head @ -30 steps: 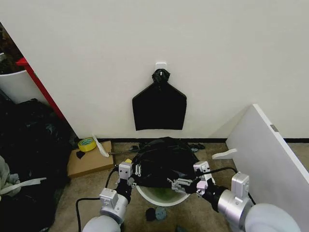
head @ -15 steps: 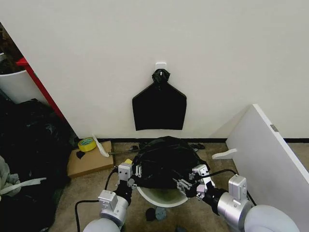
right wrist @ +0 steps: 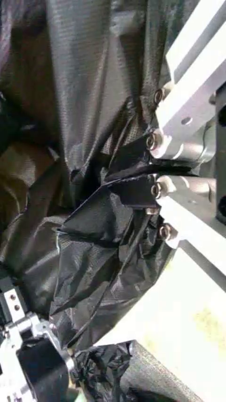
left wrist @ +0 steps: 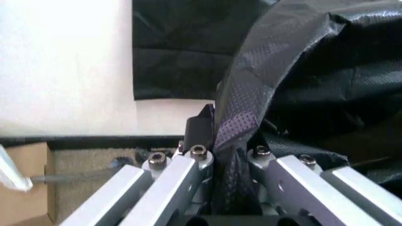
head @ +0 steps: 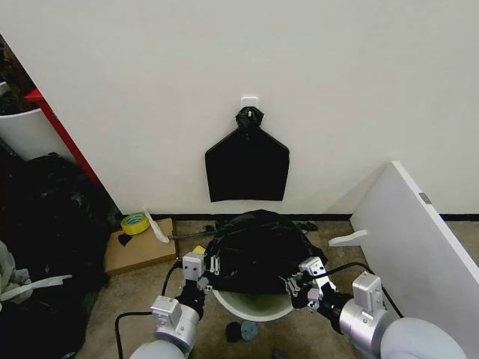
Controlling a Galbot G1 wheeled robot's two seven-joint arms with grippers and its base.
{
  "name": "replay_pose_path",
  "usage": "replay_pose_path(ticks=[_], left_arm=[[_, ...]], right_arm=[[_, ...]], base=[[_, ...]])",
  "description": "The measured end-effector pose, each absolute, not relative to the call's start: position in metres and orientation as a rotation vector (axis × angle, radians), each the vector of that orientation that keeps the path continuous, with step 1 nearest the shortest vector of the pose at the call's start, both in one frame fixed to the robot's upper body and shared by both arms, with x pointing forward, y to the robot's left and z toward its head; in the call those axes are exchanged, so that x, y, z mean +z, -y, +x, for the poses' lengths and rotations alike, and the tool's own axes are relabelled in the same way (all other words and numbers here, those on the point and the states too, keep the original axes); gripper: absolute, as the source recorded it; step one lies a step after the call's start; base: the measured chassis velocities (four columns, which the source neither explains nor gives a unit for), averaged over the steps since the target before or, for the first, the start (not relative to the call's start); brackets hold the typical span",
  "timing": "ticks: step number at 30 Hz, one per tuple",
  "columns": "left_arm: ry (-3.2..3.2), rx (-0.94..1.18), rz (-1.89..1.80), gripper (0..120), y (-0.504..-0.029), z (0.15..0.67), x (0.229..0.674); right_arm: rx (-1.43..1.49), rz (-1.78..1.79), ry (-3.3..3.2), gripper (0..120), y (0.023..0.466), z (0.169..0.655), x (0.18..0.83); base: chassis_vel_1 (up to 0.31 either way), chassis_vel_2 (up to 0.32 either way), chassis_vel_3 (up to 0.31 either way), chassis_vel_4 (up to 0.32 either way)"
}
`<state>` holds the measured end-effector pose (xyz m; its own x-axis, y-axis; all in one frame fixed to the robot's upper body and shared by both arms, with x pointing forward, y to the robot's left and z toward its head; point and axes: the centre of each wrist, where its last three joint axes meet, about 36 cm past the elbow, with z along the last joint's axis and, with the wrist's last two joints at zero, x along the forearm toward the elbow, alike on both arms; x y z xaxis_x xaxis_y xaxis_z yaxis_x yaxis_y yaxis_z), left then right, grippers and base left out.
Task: Place the garbage bag over the trash bin.
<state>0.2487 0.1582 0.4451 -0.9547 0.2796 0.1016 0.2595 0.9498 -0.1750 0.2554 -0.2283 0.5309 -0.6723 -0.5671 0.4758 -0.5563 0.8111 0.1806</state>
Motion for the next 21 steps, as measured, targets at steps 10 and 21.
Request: replay_pose_path(ticks=[10,21], left_arm=[[2.816,0.487,-0.332,3,-0.165,0.271,0.459],[2.775,0.532,-0.27,3,-0.169,0.293,0.461]], right_arm=[[0.001,0.928,2.474,0,0.238,0.24,0.52],[0.006,1.139,2.546,0,0.239,0.232,0.514]], base=[[0.0,0.0,0.0,0.0],[0.0,0.0,0.0,0.0]])
